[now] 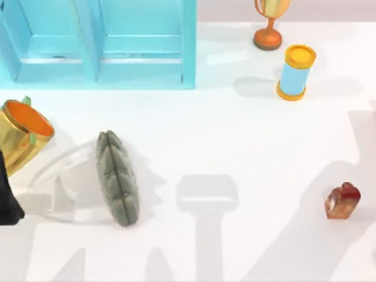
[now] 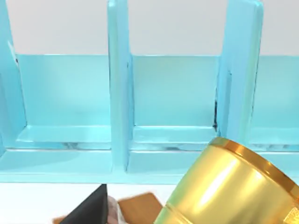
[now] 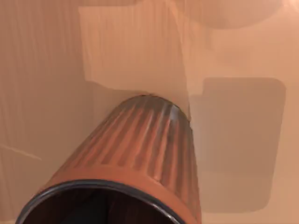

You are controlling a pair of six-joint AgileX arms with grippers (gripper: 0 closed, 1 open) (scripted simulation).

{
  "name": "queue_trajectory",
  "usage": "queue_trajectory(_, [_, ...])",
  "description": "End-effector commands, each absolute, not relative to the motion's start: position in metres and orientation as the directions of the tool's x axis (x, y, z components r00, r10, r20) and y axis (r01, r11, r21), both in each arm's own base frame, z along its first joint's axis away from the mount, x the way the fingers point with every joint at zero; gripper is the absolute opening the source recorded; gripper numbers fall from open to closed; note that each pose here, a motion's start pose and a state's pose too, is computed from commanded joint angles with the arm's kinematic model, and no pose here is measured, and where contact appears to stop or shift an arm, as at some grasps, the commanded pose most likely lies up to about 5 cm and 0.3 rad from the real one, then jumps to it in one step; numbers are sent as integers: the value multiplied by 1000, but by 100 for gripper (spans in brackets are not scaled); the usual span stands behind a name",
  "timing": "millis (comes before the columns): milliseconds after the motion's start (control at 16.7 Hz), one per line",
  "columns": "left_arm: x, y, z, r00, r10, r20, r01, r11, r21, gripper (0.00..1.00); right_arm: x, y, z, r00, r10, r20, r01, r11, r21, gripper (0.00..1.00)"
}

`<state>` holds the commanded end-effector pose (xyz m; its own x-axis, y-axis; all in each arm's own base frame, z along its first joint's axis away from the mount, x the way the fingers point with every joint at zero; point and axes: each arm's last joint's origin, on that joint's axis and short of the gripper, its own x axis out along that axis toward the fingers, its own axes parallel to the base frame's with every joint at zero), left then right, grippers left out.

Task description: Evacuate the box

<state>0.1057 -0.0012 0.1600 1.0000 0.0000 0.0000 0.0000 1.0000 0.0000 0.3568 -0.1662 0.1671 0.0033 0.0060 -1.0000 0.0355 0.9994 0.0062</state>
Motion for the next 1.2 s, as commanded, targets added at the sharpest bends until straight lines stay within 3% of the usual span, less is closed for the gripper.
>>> queue_trajectory(360, [106,-1,160,1000,0,0,0,1000,0,100,356,-166,159,3,6,-1000,35,999,6,100])
queue_trajectory(1140, [106,-1,160,1000,0,0,0,1000,0,100,356,-166,159,3,6,-1000,35,999,6,2])
queue_trajectory(1200, [106,-1,160,1000,0,0,0,1000,0,100,356,-166,159,3,6,-1000,35,999,6,0])
